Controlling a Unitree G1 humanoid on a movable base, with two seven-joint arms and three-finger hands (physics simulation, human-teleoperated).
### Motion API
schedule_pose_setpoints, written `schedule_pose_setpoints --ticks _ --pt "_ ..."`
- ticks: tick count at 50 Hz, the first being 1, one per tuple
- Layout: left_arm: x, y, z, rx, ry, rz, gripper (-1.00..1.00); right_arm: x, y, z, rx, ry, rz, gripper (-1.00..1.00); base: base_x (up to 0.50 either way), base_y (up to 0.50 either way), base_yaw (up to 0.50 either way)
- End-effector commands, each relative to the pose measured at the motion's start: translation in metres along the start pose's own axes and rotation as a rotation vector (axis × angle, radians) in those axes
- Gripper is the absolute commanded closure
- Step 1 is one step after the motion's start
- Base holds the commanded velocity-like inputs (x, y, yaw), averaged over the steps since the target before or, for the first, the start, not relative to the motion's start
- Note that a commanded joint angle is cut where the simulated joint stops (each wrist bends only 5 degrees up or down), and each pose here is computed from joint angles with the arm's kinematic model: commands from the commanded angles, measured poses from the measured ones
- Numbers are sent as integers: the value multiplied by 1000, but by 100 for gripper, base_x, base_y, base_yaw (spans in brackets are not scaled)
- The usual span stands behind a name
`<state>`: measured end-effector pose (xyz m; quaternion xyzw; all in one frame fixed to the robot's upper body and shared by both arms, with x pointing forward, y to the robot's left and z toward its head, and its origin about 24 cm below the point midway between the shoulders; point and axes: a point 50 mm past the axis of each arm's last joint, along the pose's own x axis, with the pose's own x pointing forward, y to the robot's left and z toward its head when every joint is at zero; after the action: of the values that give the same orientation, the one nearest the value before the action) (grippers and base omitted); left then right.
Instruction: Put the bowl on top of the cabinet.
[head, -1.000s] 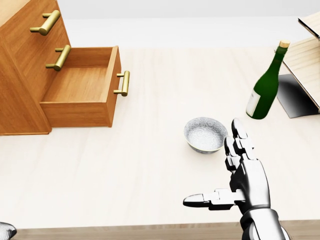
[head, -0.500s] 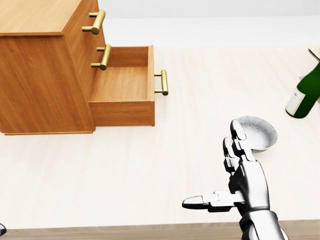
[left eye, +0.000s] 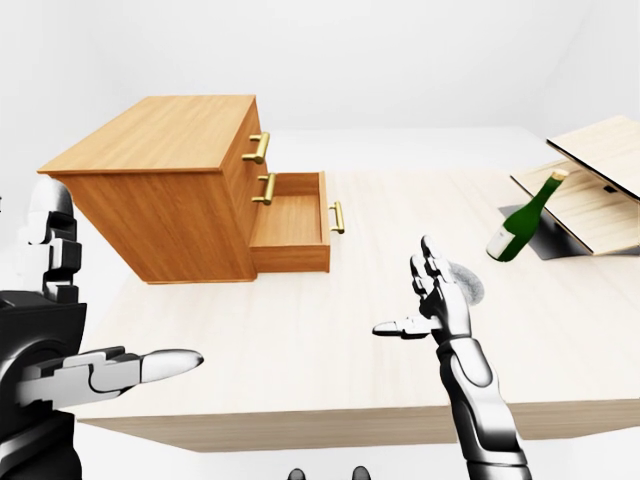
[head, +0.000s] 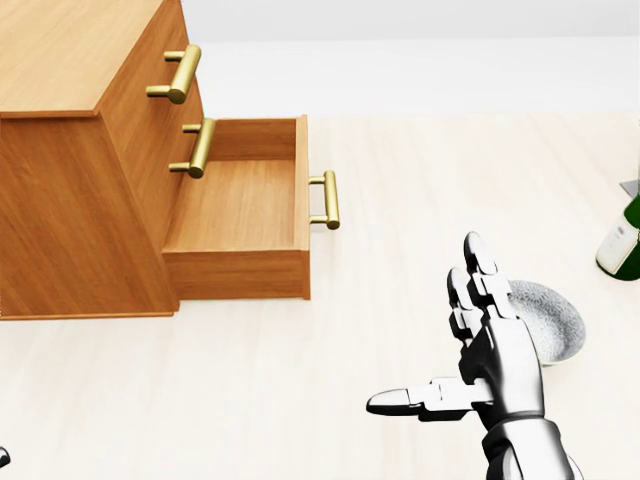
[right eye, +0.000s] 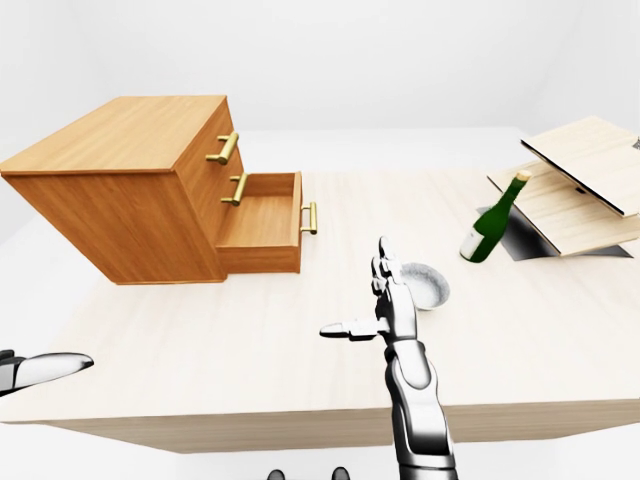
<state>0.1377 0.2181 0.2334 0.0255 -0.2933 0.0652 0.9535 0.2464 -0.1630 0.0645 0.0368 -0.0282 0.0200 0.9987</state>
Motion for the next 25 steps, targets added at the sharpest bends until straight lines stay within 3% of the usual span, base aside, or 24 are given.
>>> schedule_pose_setpoints --ticks 1,10,25 --pt "0 1 0 11 30 -4 -100 0 0 -1 -3 4 -3 -100 0 0 0" --pt "1 2 1 30 64 -8 -100 0 -2 -1 2 -8 -16 -100 0 3 0" --pt "1 2 1 27 61 -8 -100 3 -1 2 10 -17 -15 -100 0 44 0"
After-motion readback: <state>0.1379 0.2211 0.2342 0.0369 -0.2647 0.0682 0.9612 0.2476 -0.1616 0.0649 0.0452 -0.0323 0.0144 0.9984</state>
